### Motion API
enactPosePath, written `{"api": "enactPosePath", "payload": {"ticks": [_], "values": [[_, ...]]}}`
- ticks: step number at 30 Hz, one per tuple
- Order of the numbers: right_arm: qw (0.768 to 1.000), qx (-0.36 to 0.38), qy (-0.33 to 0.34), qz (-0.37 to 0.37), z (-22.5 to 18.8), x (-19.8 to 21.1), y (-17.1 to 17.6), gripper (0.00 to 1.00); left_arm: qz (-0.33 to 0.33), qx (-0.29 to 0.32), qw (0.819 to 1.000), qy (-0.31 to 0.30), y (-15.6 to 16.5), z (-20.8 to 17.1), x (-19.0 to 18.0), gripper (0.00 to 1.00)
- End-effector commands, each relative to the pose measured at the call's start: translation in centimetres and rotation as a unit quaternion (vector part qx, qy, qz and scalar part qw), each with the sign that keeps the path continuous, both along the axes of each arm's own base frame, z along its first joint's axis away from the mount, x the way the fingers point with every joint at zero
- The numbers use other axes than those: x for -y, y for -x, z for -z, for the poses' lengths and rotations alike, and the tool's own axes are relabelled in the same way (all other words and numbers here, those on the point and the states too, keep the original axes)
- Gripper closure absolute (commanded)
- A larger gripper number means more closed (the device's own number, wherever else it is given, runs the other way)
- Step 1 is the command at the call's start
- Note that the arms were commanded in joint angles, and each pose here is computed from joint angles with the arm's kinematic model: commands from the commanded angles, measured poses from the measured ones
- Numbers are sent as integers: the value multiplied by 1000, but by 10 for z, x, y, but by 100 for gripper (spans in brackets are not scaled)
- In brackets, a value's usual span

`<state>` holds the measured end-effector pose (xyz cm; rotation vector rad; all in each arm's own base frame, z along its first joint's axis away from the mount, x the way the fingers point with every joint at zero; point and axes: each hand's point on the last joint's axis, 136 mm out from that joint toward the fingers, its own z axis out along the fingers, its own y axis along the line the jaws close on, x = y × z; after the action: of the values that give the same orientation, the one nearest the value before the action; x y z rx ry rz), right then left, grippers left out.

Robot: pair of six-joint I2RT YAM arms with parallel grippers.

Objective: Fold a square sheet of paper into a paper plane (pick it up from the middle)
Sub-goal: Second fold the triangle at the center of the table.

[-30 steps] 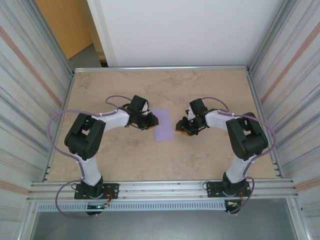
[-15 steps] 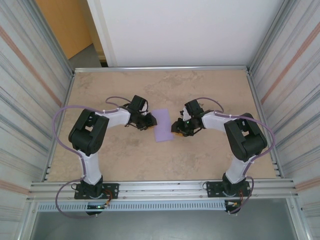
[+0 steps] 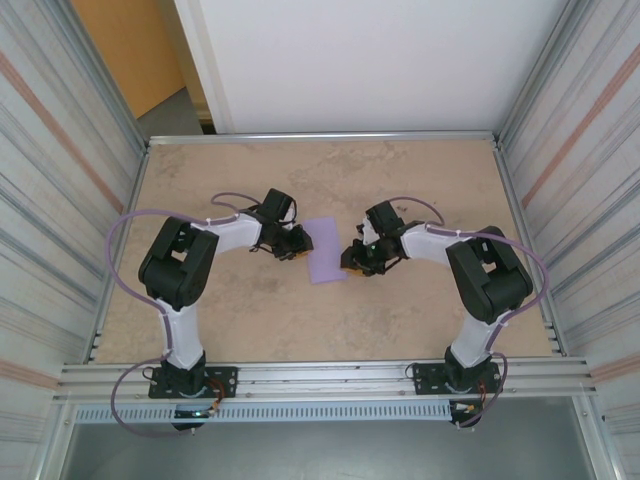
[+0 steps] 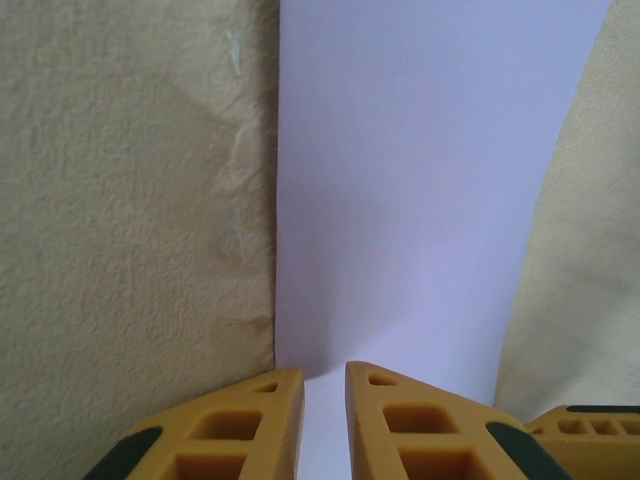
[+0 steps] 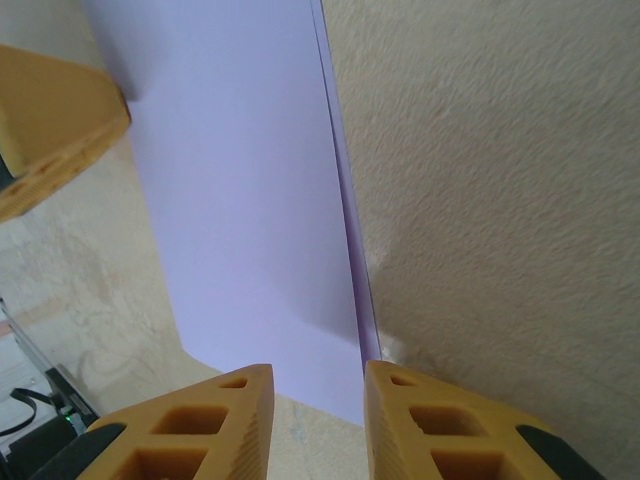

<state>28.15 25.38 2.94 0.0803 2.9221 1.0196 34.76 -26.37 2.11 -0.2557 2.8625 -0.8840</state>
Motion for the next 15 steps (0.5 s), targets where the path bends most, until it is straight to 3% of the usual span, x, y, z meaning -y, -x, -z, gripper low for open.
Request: {"api": "enactPosePath", "payload": {"ticks": [1, 15], "values": [[1000, -13, 23, -13, 8, 3, 12, 70, -14, -51, 997, -48, 16, 31, -17, 79], [999, -10, 35, -14, 12, 6, 11, 68, -13, -55, 997, -46, 17, 33, -16, 79]]}}
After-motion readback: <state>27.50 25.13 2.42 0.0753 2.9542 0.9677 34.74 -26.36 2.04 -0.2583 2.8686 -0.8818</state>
